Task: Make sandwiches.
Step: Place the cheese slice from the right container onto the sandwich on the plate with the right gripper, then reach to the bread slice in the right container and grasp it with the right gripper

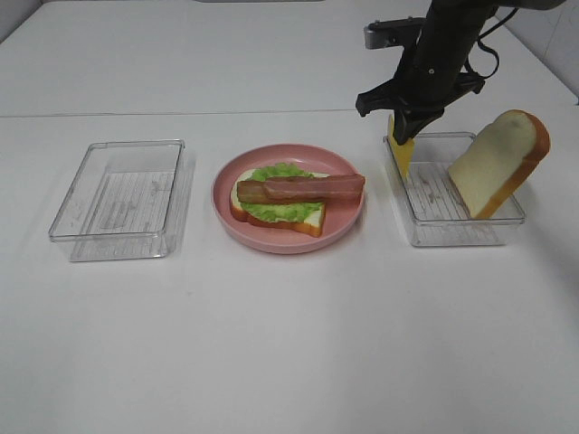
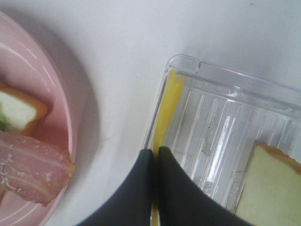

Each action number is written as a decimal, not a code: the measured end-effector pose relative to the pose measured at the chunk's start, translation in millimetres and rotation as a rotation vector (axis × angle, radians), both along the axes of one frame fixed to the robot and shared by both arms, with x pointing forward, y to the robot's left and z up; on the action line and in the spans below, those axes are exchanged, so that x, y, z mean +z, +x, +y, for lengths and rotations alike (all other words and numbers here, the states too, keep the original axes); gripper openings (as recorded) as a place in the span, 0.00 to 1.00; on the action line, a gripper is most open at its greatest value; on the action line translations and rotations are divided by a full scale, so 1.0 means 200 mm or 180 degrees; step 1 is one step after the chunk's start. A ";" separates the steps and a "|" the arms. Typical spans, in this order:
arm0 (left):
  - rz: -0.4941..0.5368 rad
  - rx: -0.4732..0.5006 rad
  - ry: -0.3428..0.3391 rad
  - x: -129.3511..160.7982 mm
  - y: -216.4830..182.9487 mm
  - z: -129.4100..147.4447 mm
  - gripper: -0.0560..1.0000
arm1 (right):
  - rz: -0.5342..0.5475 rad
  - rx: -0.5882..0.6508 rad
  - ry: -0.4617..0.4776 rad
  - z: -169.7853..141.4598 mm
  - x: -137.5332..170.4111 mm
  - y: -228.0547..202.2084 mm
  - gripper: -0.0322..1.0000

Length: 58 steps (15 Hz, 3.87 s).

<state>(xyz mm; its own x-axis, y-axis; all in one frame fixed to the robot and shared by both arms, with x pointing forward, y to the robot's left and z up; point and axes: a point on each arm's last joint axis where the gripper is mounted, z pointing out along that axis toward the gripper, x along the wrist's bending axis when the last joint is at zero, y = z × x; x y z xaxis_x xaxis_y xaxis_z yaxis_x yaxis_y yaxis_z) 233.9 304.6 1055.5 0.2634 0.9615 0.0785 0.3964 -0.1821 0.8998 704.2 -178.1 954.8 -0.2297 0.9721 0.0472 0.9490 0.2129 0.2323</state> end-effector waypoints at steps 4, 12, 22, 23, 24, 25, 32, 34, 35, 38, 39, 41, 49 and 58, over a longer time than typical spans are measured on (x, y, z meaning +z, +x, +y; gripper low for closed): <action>0.0000 0.0000 0.0000 0.00 0.00 0.00 0.75 | -0.0247 0.0001 0.0062 -0.01 0.21 -0.04 0.03; 0.0000 0.0000 0.0000 0.00 0.00 0.00 0.75 | -0.0169 0.0530 0.1638 0.18 0.51 -0.18 0.03; 0.0000 0.0000 0.0000 0.00 0.00 0.00 0.75 | 0.0901 0.0401 0.2947 0.35 0.01 -0.10 0.03; 0.0000 0.0000 0.0000 0.00 0.00 0.00 0.75 | 0.1005 0.0362 0.3071 0.36 -0.03 -0.10 0.03; 0.0000 0.0000 0.0000 0.00 0.00 0.00 0.75 | 0.1077 0.0345 0.3176 0.37 -0.06 -0.10 0.03; 0.0000 0.0000 0.0000 0.00 0.00 0.00 0.75 | 0.1107 0.0340 0.3258 0.37 -0.08 -0.09 0.03; 0.0000 0.0000 0.0000 0.00 0.00 0.00 0.75 | 0.1146 0.0166 0.3129 0.37 -0.22 -0.07 0.03; 0.0000 0.0000 0.0000 0.00 0.00 0.00 0.75 | 0.1120 0.0059 0.2906 0.35 -0.24 -0.06 0.03; 0.0000 0.0000 0.0000 0.00 0.00 0.00 0.75 | 0.1065 0.0067 0.2676 0.34 -0.25 -0.05 0.03; 0.0000 0.0000 0.0000 0.00 0.00 0.00 0.75 | 0.0896 0.0071 0.2374 0.31 -0.22 -0.04 0.03; 0.0000 0.0000 0.0000 0.00 0.00 0.00 0.75 | 0.0876 0.0060 0.2322 0.30 -0.21 -0.04 0.03; 0.0000 0.0000 0.0000 0.00 0.00 0.00 0.75 | 0.0818 0.0094 0.2184 0.29 -0.19 -0.04 0.03; 0.0000 0.0000 0.0000 0.00 0.00 0.00 0.75 | 0.0783 0.0128 0.2156 0.29 -0.15 -0.05 0.58; 0.0000 0.0000 0.0000 0.00 0.00 0.00 0.75 | -0.0026 0.0357 0.0925 0.10 0.36 -0.15 0.69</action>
